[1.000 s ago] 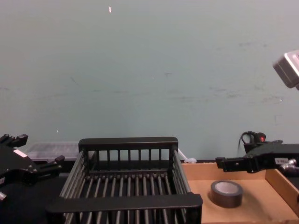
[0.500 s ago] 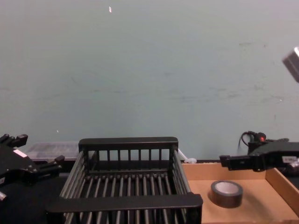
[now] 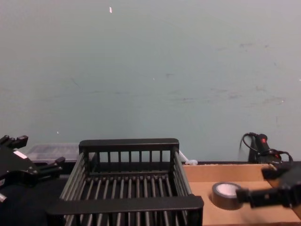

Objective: Pick up the white tape and place it into the black box , Pick up the silver tape and place it into the brown box.

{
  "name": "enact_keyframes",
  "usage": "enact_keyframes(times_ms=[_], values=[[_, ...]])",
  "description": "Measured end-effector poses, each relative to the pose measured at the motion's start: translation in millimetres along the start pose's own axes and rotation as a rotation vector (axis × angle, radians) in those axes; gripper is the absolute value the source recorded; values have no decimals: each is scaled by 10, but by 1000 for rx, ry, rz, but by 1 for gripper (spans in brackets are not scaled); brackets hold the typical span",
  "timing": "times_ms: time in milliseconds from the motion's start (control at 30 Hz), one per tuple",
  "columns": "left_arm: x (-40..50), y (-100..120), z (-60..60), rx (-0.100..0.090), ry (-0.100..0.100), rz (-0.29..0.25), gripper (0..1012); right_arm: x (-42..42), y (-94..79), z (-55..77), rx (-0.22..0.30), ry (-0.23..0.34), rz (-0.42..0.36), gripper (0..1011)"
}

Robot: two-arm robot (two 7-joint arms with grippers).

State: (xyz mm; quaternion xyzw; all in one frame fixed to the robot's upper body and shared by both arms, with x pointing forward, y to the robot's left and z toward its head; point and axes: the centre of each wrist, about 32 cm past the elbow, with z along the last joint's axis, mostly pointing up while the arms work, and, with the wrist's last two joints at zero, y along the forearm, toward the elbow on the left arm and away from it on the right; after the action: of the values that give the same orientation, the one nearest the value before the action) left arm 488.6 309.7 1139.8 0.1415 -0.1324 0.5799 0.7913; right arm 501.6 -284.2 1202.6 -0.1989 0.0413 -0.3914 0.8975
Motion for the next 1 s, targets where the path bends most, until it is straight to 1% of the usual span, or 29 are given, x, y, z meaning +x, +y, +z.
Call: enact_keyframes(times_ms=[33, 67, 133, 200, 233, 333, 400, 700, 900, 1000], values=[[0, 0, 0, 0, 0, 0, 1001, -46, -36, -16, -7, -6, 27, 1002], [0, 0, 0, 0, 0, 0, 1001, -46, -36, -16, -7, -6, 27, 1002], [0, 0, 0, 0, 0, 0, 1001, -134, -87, -39, -17, -19, 76, 1002], [0, 0, 0, 0, 0, 0, 1001, -173, -106, -45, -22, -26, 99, 1002], [0, 0, 0, 0, 0, 0, 1001, -208, -116, -53, -26, -31, 120, 1002], [0, 0, 0, 0, 0, 0, 1001, -263, -127, -58, -31, -39, 150, 1002], [0, 0, 0, 0, 0, 0, 1001, -324, -126, -64, -37, -50, 183, 1003], [0, 0, 0, 0, 0, 0, 1001, -440, -73, -94, -60, -72, 244, 1003], [0, 0, 0, 0, 0, 0, 1002, -491, -27, -127, -84, -89, 267, 1002], [0, 0, 0, 0, 0, 0, 1001, -499, -9, -140, -92, -93, 271, 1002]])
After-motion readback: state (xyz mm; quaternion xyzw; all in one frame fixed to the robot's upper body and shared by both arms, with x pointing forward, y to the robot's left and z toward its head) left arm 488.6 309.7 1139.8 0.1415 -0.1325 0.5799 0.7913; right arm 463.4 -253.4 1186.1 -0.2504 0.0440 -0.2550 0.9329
